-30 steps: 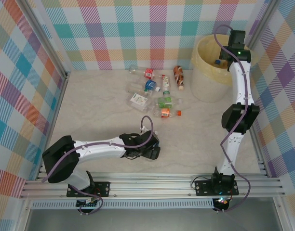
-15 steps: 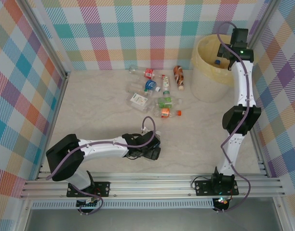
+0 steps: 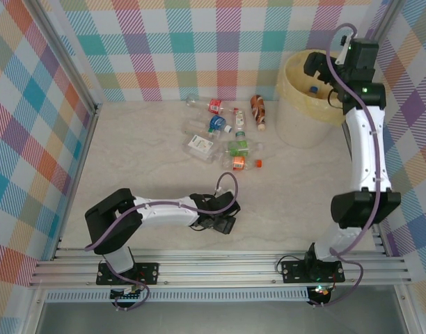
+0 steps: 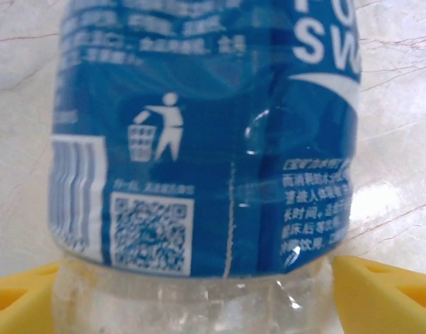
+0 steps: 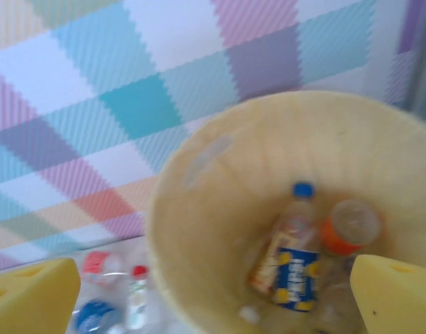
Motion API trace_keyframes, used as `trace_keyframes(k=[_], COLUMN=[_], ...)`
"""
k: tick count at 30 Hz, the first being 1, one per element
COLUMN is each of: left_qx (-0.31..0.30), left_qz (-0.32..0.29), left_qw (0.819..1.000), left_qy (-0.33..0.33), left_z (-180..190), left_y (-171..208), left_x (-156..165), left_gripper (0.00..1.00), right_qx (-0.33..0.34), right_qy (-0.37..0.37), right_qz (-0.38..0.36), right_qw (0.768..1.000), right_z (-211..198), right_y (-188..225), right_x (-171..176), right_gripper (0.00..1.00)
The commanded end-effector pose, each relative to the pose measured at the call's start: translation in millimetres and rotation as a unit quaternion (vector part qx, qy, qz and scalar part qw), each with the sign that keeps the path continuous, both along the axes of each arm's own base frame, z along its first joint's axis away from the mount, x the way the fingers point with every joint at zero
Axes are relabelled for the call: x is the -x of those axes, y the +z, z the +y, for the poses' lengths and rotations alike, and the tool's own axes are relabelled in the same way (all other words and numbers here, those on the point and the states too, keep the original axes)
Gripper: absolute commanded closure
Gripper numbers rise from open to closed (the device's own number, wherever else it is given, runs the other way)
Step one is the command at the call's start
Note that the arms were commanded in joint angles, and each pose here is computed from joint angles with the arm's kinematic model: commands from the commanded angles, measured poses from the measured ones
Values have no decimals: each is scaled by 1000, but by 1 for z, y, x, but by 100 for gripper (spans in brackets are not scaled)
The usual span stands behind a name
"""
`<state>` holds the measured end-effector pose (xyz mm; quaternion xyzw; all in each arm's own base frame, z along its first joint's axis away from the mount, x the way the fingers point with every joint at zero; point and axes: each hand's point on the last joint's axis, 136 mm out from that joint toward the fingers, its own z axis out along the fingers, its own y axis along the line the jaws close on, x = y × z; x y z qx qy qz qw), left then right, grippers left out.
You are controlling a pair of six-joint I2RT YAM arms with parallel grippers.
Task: Put the plastic bottles in the bin
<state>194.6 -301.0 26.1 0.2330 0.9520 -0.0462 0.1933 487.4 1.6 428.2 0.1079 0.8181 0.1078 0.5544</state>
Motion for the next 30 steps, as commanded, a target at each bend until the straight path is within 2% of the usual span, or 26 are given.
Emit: trace_keyframes(k=[1, 5, 14, 17, 22, 30], left_qx=[-10, -13, -14, -11, -1, 62], left_qz=[1, 2, -12, -13, -13, -10], left_qw=[1000, 1000, 1000, 1000, 1000, 997], left_qy=[-22, -20, 3, 5, 12, 48], left_z=[-5, -4, 3, 3, 5, 15], left_y=[0, -1, 2, 1, 1, 8], left_x=[3, 3, -1, -1, -5, -24], left_gripper=[18, 23, 34, 38, 46, 59], right_qx=[-83, -144, -174, -171, -176, -179], right_qy=[76, 148, 249, 262, 264, 300], right_qz=[-37, -38, -24, -16, -15, 35], right_qw=[993, 978, 952, 950, 948, 936], right_z=[36, 67, 107, 112, 115, 145], right_y=[8, -7, -54, -71, -79, -105], right_x=[11, 34, 86, 100, 104, 116], right_gripper=[0, 0, 0, 0, 0, 0])
